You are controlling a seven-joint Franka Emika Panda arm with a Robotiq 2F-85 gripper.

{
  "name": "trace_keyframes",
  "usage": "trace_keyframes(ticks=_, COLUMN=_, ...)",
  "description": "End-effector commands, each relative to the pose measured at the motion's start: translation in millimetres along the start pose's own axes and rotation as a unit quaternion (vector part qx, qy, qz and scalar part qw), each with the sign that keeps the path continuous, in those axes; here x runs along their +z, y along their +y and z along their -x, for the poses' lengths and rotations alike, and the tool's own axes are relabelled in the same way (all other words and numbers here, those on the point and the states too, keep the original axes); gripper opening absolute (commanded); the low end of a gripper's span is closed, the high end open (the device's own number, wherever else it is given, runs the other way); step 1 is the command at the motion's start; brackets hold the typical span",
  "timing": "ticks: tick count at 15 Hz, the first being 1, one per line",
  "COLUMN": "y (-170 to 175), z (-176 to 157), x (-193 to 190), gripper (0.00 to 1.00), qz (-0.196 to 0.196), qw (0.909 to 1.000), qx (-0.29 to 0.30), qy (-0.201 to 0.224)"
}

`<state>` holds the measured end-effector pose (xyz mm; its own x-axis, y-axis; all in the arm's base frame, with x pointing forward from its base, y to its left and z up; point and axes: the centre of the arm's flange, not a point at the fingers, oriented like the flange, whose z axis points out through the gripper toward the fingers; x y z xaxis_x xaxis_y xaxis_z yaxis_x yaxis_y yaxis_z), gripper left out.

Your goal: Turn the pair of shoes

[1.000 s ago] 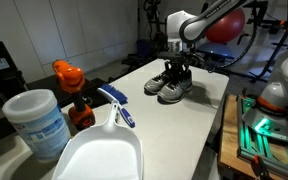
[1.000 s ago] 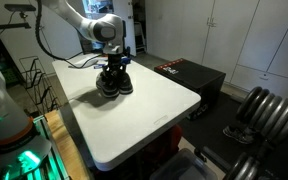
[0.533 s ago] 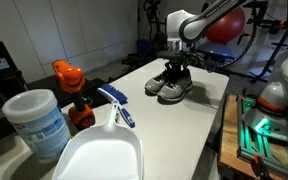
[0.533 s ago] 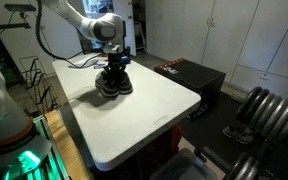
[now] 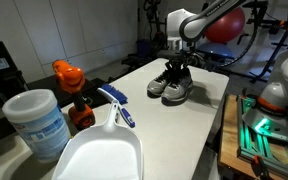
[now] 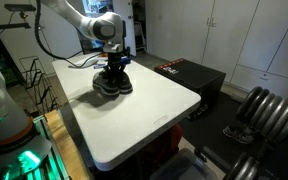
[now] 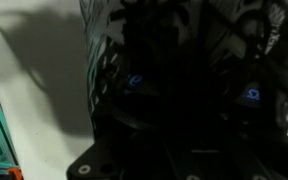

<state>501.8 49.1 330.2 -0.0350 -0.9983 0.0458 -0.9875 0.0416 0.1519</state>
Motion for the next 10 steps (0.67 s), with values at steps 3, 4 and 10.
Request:
trace_keyframes(ticks=3, y=27, z=-4, x=-73, gripper=0.05, qz=-0.02, qw=0.9979, qx=-0.058, qy=0.021)
trace_keyframes(ticks=4, y=28, z=-4, x=-86, gripper=0.05, qz=-0.03, qw=0.9944, qx=-0.093, qy=0.04)
trace_keyframes(ticks=10, y=29, z=6, x=-134, gripper=0.05, qz=-0.026, qw=0.9649, qx=-0.249, qy=0.08)
